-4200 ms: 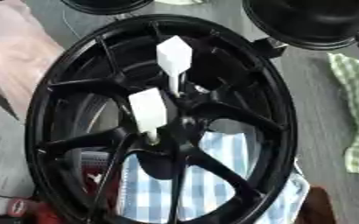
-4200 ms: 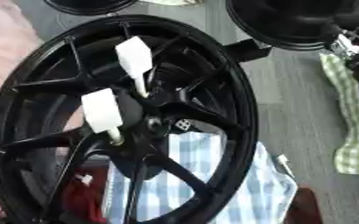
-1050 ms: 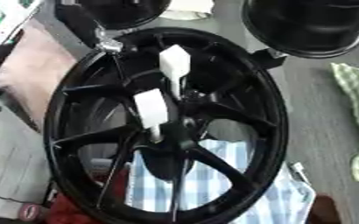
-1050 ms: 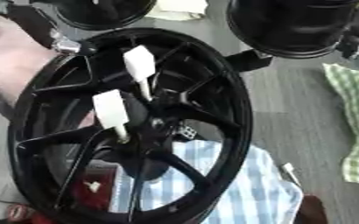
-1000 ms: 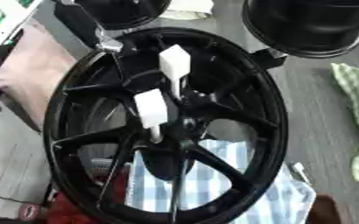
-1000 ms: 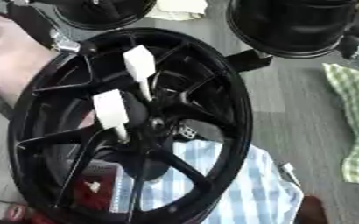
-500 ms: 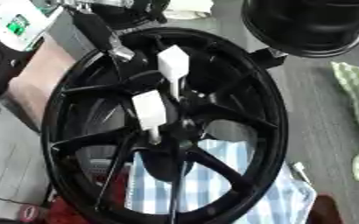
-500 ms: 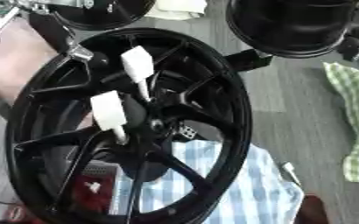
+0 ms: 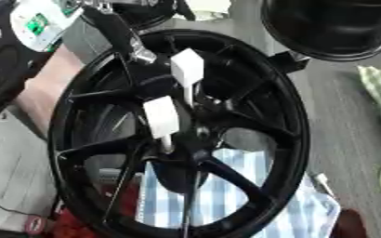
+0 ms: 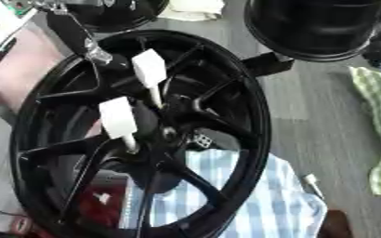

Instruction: Pull the pin out of the wheel hub.

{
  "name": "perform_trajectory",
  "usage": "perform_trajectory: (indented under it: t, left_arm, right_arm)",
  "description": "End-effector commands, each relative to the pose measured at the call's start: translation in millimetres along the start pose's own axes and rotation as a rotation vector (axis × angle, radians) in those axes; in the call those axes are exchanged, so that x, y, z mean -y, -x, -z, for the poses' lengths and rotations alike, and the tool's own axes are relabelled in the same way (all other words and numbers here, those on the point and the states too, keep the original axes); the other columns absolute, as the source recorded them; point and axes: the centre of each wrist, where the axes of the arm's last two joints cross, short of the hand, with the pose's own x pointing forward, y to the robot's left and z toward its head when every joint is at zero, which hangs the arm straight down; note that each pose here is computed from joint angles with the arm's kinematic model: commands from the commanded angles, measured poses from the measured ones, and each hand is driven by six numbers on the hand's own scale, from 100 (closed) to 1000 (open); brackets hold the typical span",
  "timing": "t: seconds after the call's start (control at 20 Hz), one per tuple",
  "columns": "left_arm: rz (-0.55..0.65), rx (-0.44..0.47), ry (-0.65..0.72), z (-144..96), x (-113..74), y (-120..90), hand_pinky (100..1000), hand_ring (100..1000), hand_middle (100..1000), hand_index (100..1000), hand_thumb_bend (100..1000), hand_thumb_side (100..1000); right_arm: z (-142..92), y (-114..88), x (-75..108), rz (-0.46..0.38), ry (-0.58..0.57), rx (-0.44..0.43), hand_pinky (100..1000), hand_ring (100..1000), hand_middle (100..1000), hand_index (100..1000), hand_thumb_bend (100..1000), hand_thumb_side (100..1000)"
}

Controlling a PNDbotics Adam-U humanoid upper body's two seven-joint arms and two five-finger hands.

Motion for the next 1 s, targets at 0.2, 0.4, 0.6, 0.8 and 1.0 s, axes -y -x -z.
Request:
perform_trajectory:
  t: [0.2, 0.4, 0.6, 0.8, 1.0]
  left_arm:
    - [0.227, 0.220, 0.267, 3.0, -9.6, 0.7, 875, 918, 864, 938, 435, 652]
    - [0.224, 0.237, 0.291, 7.0, -1.0, 1.8, 869, 910, 856, 930, 425, 678]
    - [0.229, 0.239, 0.312, 7.3, 5.3, 5.4, 867, 904, 848, 923, 406, 687]
    - [0.229, 0.261, 0.324, 7.7, 12.1, 7.6, 870, 902, 847, 924, 373, 723]
    - [0.220, 0.289, 0.304, 5.9, 11.4, 5.6, 870, 899, 845, 922, 350, 762]
  right_arm:
    - [2.3, -10.9, 4.9, -0.033, -0.008, 0.022, 876, 736, 727, 705, 349, 231]
    - [2.3, -11.0, 4.5, -0.029, -0.007, 0.023, 876, 735, 726, 705, 349, 231]
    - [2.9, -11.7, 3.8, -0.027, -0.007, 0.025, 875, 735, 726, 704, 349, 231]
    - [2.8, -11.7, 4.1, -0.026, -0.005, 0.024, 875, 734, 726, 704, 349, 232]
    - [2.8, -12.0, 4.5, -0.029, -0.004, 0.024, 874, 734, 726, 704, 348, 232]
